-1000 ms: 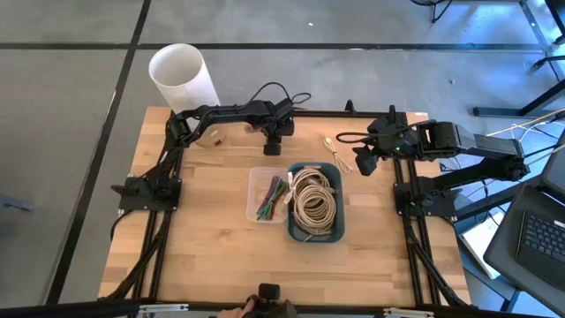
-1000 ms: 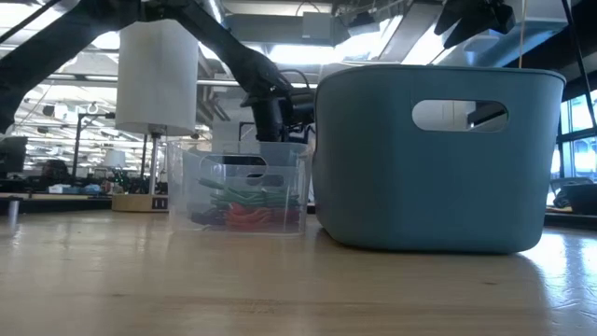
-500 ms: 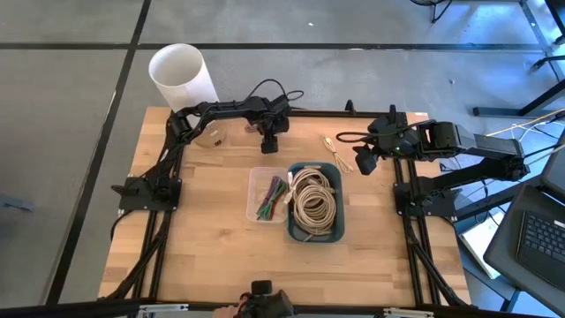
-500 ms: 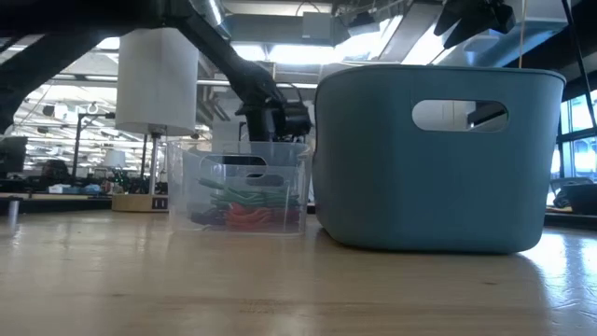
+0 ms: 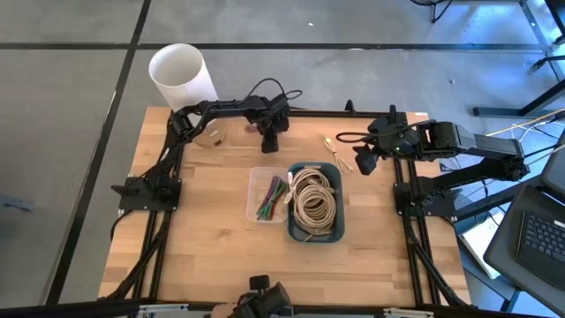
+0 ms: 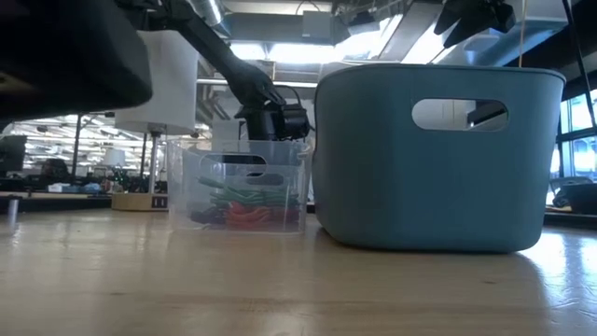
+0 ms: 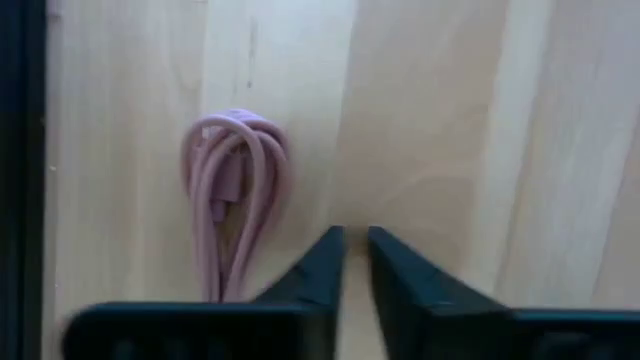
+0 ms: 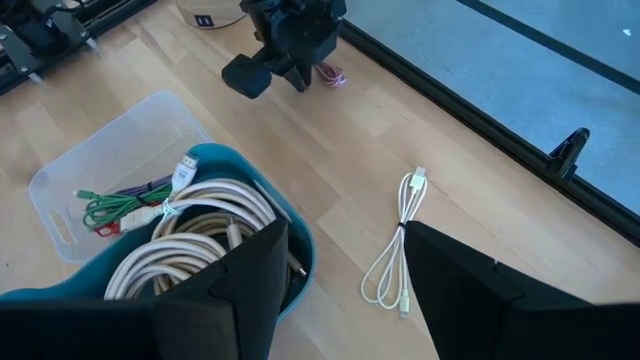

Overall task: Pick & Place USB Port
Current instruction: Put the pink charger cable into the white transparent bin

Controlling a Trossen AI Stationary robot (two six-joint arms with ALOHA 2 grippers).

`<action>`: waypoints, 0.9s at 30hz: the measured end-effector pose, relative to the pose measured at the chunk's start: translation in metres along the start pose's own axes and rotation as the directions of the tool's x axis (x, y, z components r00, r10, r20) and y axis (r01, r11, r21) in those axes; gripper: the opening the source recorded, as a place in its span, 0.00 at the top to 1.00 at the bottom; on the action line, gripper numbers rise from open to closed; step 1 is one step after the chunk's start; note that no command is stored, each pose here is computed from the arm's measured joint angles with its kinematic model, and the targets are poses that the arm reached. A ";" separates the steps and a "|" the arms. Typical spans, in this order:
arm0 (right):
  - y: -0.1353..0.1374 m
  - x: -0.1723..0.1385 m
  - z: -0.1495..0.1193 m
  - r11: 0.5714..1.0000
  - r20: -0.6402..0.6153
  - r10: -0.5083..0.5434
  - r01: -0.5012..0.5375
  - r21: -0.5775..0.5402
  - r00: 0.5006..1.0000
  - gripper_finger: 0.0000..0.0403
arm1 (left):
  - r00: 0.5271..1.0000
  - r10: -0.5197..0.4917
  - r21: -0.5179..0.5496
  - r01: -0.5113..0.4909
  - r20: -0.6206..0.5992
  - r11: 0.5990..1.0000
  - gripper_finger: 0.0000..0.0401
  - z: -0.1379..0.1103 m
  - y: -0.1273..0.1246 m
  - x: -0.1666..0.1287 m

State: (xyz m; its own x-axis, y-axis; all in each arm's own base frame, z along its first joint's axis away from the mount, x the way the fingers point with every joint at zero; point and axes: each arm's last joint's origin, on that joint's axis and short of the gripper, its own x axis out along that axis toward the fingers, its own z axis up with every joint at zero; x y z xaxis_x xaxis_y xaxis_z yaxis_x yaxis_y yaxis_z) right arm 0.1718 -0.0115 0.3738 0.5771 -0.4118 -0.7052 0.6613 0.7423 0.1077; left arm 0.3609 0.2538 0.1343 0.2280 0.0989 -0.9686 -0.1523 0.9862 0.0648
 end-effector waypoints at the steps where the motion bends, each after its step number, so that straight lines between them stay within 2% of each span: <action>1: 0.000 0.000 0.000 1.000 0.000 0.000 0.000 0.000 1.000 0.49 | 1.000 0.001 -0.012 -0.001 0.006 1.000 0.94 0.001 0.000 0.000; 4: 0.000 0.000 0.000 1.000 0.000 0.000 0.000 0.000 1.000 0.49 | 1.000 0.007 -0.037 -0.007 0.008 0.999 0.99 0.001 0.001 0.001; 9: 0.000 0.000 0.000 1.000 0.000 0.000 0.000 0.000 1.000 0.49 | 1.000 0.006 -0.046 -0.005 0.010 0.999 1.00 0.001 -0.001 0.001; 11: 0.000 0.000 0.000 1.000 0.000 0.000 0.000 0.001 1.000 0.49 | 1.000 0.012 -0.002 -0.012 0.009 1.000 1.00 0.003 -0.004 0.000; 15: 0.000 0.000 0.000 1.000 0.000 0.000 0.000 0.004 1.000 0.49 | 1.000 0.006 0.151 -0.010 0.024 0.988 1.00 0.006 -0.008 -0.006; 18: 0.000 0.000 0.000 1.000 0.000 0.000 0.000 0.003 1.000 0.49 | 0.999 0.008 0.306 -0.018 0.035 0.952 1.00 0.007 -0.012 -0.014; 20: 0.000 0.000 0.000 1.000 0.000 0.000 0.000 0.002 1.000 0.49 | 0.997 0.055 0.372 -0.072 0.056 0.926 1.00 0.011 -0.015 -0.025; 24: 0.000 0.000 0.000 1.000 0.001 -0.002 0.002 -0.017 1.000 0.49 | 0.977 0.201 0.355 -0.211 0.065 0.911 1.00 0.019 -0.017 -0.035; 27: 0.000 0.000 0.000 1.000 0.011 -0.015 0.016 -0.027 1.000 0.49 | 0.977 0.203 0.375 -0.213 0.067 0.902 0.98 0.021 -0.018 -0.036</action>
State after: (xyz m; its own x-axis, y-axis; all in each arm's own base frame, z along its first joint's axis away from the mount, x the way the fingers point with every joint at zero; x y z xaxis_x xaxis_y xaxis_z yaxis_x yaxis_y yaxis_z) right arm 0.1716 -0.0119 0.3740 0.5720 -0.4287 -0.6993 0.6571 0.7498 0.0778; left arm 0.3753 0.2355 0.1724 0.2560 0.3057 -0.9171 0.1747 0.9184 0.3550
